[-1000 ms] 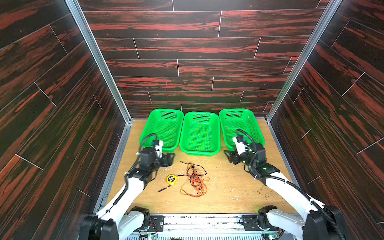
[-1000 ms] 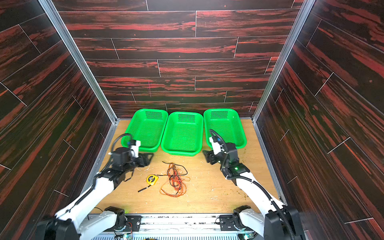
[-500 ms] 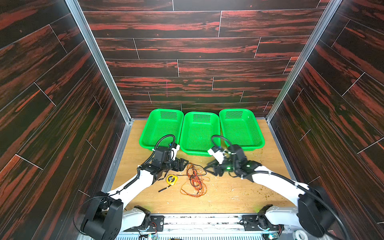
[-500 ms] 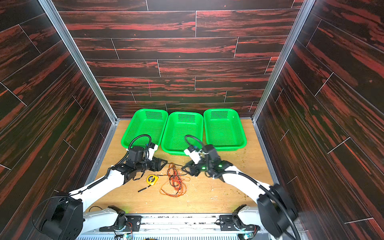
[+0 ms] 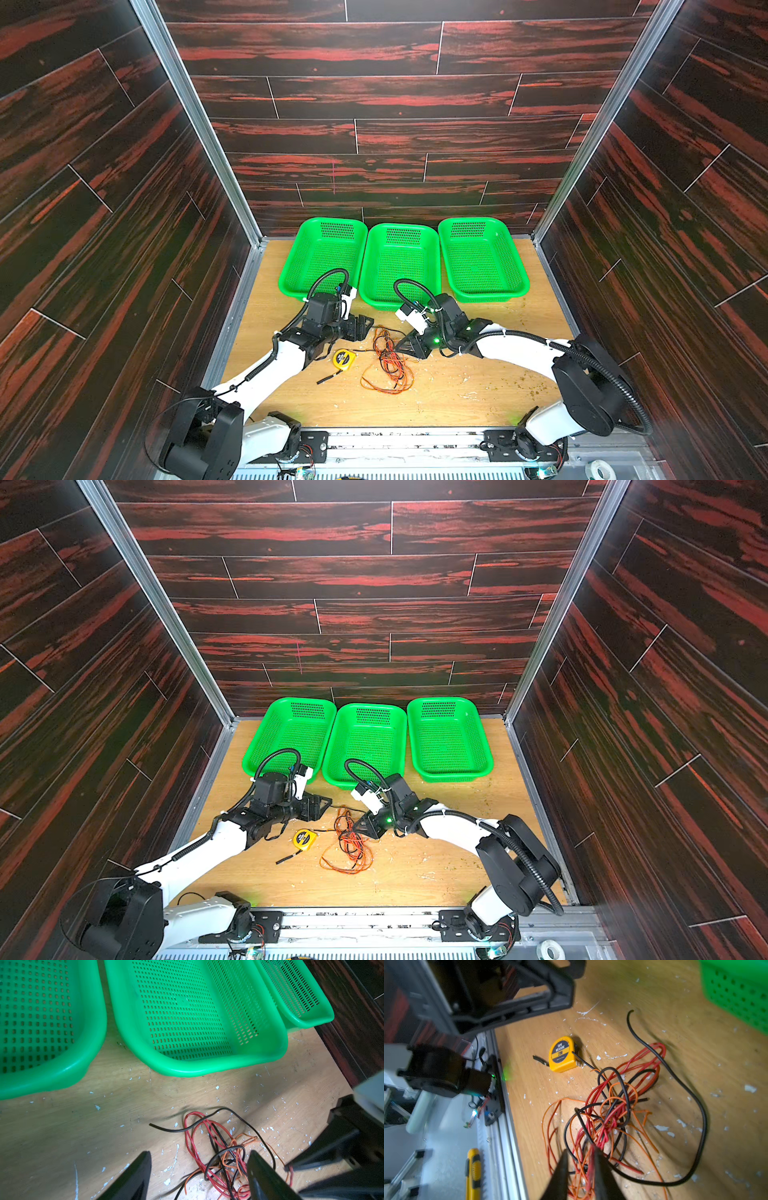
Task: Untangle the cables
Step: 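Reach both grippers toward the wire tangle and grasp wires with each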
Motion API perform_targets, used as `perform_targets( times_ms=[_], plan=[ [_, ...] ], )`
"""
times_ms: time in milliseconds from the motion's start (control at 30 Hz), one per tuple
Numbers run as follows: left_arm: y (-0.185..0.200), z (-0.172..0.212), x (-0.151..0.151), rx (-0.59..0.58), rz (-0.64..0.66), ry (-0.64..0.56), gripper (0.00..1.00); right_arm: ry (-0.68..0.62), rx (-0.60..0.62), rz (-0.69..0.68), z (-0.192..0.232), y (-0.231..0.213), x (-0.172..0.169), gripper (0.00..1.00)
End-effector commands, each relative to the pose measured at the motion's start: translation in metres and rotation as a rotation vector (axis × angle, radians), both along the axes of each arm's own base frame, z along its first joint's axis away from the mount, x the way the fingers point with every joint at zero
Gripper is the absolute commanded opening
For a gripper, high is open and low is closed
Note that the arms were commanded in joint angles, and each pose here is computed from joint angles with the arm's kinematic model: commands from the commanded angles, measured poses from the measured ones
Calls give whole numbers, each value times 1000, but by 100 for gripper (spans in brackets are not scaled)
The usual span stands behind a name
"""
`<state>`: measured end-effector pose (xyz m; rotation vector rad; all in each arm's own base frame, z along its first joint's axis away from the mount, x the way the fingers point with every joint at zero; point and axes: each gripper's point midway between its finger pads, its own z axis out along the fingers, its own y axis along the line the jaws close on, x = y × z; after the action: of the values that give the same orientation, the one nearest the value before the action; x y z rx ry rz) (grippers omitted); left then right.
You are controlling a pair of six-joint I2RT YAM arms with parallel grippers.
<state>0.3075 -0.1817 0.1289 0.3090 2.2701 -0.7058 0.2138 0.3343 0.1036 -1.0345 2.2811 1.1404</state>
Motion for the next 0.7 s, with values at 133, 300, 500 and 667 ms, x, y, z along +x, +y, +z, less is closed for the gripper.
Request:
perform_targets(
  times_ms=[133, 300, 500, 667],
  plan=[
    [-4, 14, 2, 17, -26, -48, 78, 1, -73, 1, -14, -4, 1, 0],
    [-3, 15, 5, 67, 1, -117, 78, -101, -91, -46, 2, -14, 11, 0],
    [-12, 24, -4, 106, -63, -220, 78, -155, -116, -85, 11, -25, 17, 0],
    [-12, 29, -3, 143, -56, -276, 78, -80, -110, -76, 2, -19, 12, 17]
  ],
)
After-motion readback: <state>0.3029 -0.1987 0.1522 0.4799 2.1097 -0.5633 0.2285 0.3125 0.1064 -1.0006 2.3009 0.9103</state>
